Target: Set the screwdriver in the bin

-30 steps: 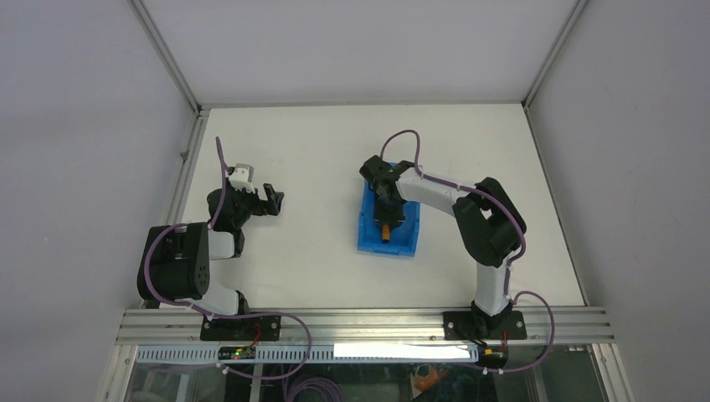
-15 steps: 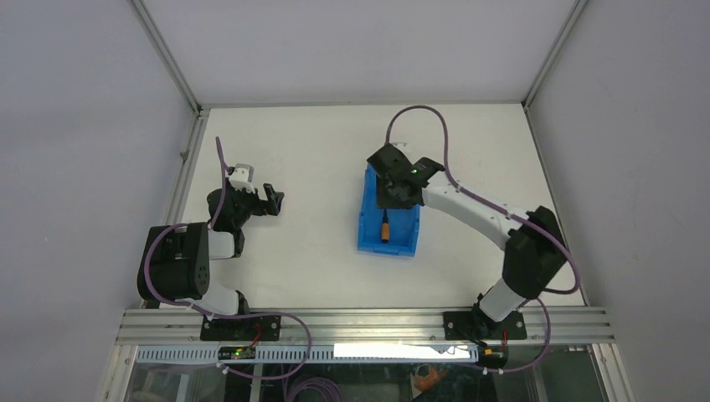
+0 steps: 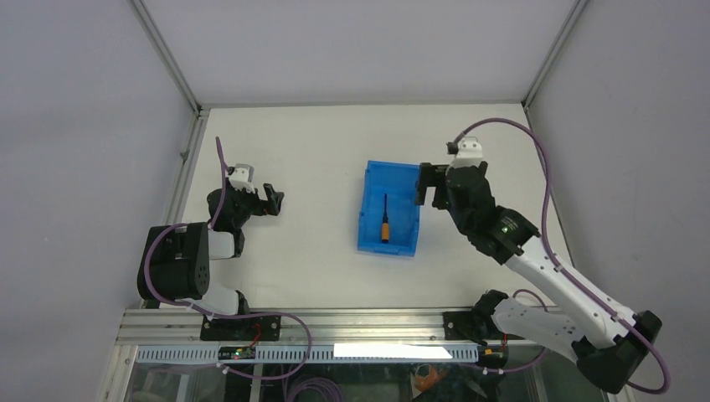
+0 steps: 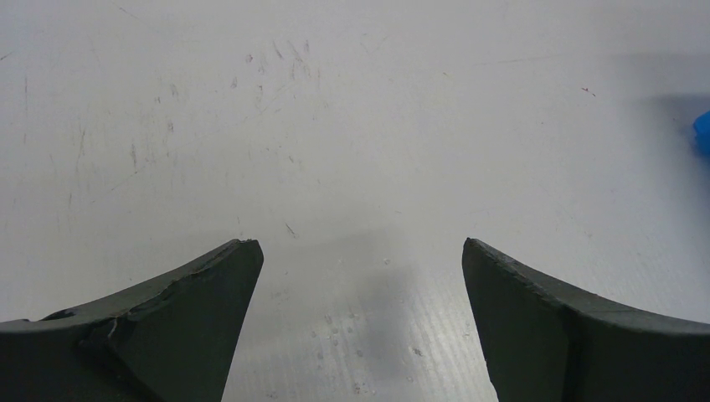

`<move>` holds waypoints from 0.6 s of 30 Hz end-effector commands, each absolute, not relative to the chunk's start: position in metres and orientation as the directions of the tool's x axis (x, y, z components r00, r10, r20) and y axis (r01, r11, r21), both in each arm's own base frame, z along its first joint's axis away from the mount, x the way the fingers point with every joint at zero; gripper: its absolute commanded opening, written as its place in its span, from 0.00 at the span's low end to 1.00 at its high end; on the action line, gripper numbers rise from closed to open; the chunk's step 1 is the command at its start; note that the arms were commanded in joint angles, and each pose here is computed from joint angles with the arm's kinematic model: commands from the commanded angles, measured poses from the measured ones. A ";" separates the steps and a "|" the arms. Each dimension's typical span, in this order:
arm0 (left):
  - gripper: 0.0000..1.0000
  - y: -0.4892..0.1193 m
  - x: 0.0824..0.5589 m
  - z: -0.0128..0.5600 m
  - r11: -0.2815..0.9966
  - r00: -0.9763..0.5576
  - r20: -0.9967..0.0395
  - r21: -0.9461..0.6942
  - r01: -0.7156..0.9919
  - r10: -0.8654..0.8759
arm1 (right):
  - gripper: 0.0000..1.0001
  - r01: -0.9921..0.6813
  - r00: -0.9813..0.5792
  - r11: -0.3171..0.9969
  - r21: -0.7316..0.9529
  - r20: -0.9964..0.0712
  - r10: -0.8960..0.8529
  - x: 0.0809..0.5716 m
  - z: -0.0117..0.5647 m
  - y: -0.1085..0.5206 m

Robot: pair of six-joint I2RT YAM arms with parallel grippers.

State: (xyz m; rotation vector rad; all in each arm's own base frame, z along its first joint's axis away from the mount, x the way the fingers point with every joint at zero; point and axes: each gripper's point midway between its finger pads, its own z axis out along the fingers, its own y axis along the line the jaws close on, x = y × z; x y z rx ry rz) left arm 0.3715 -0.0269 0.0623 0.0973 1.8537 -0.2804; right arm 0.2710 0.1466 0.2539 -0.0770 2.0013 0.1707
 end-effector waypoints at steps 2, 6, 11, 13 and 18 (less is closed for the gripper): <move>0.99 -0.029 0.384 0.085 0.968 -0.211 -0.975 -0.114 0.224 -0.066 | 0.99 0.031 -0.306 0.999 0.007 -0.952 0.016 0.271 0.224 0.096; 0.99 -0.029 0.384 0.086 0.968 -0.210 -0.976 -0.113 0.224 -0.066 | 0.99 0.079 -0.319 0.997 0.002 -0.947 0.027 0.256 0.183 0.078; 0.99 -0.029 0.384 0.085 0.968 -0.210 -0.975 -0.114 0.224 -0.066 | 0.99 0.139 -0.264 0.987 0.077 -0.958 0.112 0.247 0.166 0.063; 0.99 -0.028 0.385 0.086 0.968 -0.210 -0.976 -0.114 0.224 -0.066 | 1.00 0.114 -0.247 0.990 0.083 -0.963 0.109 0.246 0.165 0.064; 0.99 -0.028 0.384 0.085 0.968 -0.210 -0.975 -0.114 0.224 -0.066 | 1.00 0.072 -0.218 0.989 0.129 -0.966 0.141 0.246 0.158 0.072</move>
